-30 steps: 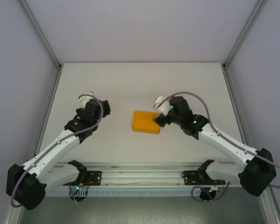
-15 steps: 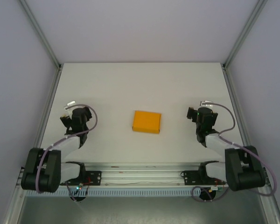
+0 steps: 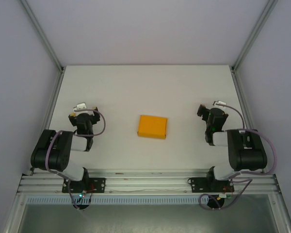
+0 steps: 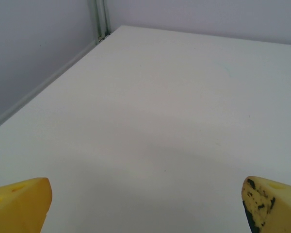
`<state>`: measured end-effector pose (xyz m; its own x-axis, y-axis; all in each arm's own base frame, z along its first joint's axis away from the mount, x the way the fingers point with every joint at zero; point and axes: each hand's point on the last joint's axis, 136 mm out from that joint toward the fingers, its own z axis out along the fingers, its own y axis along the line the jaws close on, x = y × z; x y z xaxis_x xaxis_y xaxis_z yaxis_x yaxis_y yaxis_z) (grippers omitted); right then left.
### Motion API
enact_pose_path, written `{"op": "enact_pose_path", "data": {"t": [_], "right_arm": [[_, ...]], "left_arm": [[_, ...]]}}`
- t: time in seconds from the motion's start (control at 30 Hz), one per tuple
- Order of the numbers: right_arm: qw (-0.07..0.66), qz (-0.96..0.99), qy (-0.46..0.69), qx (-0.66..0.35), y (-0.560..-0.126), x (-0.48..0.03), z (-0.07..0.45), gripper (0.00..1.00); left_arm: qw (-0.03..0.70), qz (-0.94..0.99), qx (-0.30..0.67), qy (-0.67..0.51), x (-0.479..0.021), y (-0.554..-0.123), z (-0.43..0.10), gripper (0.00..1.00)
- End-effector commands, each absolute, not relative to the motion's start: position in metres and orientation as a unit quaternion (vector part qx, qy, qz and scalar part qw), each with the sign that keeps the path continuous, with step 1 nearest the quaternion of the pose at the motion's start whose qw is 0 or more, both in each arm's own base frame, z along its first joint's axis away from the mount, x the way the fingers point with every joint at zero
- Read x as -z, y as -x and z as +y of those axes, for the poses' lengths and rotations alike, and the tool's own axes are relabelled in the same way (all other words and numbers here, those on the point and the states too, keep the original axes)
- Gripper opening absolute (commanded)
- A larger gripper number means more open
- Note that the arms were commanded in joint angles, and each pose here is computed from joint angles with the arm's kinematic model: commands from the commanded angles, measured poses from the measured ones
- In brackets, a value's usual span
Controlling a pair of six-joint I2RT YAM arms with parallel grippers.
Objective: Assemble paper box
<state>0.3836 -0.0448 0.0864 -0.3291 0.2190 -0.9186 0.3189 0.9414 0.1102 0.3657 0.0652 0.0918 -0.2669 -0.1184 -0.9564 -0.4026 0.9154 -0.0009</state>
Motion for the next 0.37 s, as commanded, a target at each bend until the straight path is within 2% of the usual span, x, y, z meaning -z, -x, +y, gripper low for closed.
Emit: {"op": "enact_pose_path", "data": {"t": [0.0, 0.33], "right_arm": [[0.569, 0.804, -0.172, 0.032, -0.3888, -0.0978, -0.0435, 1.0], [0.57, 0.803, -0.172, 0.032, -0.389, -0.0981, -0.0435, 1.0]], "left_arm": [[0.599, 0.778, -0.11, 0.154, -0.1073, -0.3761, 0.0605, 1.0], [0.605, 0.773, -0.112, 0.154, -0.1092, -0.3764, 0.0613, 1.0]]}}
